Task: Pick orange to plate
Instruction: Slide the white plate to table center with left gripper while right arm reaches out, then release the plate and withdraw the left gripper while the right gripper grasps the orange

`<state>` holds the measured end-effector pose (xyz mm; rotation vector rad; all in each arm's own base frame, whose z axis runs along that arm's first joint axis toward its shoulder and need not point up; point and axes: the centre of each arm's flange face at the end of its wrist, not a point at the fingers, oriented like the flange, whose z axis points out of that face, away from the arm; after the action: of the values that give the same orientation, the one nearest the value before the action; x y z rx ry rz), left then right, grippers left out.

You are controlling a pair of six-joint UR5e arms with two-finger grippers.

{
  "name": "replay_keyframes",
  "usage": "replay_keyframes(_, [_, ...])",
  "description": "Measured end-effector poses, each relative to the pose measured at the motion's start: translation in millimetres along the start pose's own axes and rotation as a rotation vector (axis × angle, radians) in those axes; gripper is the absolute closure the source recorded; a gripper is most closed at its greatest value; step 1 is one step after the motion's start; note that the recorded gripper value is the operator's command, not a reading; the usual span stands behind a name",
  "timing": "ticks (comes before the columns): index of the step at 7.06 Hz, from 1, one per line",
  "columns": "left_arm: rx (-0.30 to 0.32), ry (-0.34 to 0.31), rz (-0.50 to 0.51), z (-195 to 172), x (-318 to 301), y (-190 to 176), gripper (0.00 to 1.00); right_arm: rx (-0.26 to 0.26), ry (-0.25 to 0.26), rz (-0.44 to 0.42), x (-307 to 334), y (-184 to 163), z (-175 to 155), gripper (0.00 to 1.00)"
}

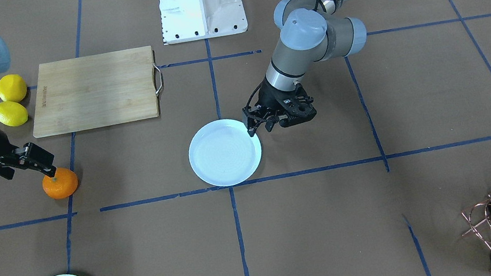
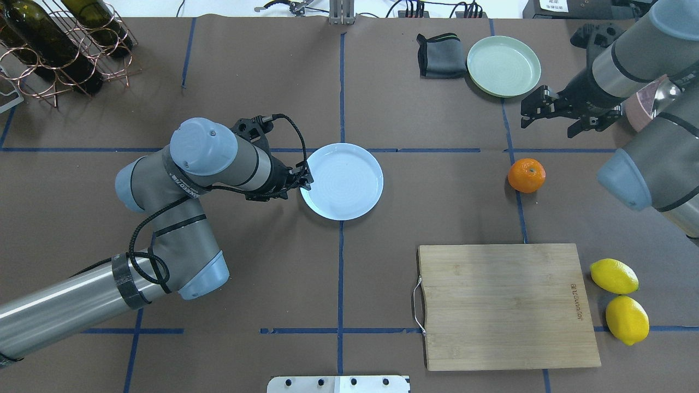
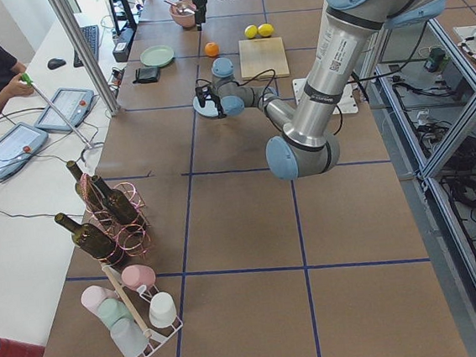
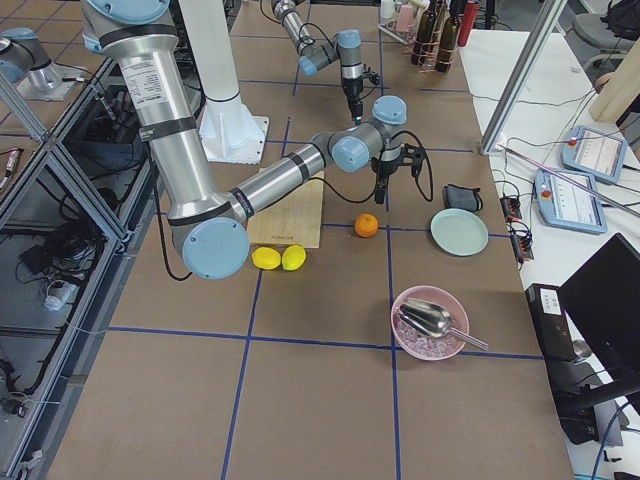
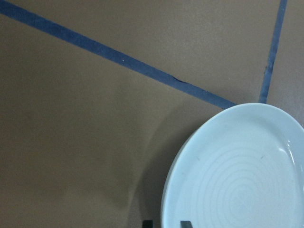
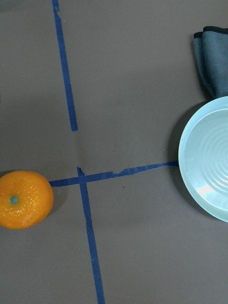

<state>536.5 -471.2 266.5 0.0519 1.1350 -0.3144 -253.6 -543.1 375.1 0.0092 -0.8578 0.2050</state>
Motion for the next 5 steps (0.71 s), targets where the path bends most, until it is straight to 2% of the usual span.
replay_keyframes(2, [0.076, 0.045, 0.098, -37, -1, -17, 0.0, 0.002, 0.032, -0.019, -6, 9, 18, 0.0])
replay_keyframes(3, [0.116, 0.059, 0.116, -57, -5, -34, 0.0, 0.003, 0.052, -0.035, -11, 15, 32, 0.0])
replay_keyframes(5, [0.199, 0.085, 0.105, -102, -10, -78, 0.0, 0.001, 0.061, -0.061, -3, 14, 69, 0.0])
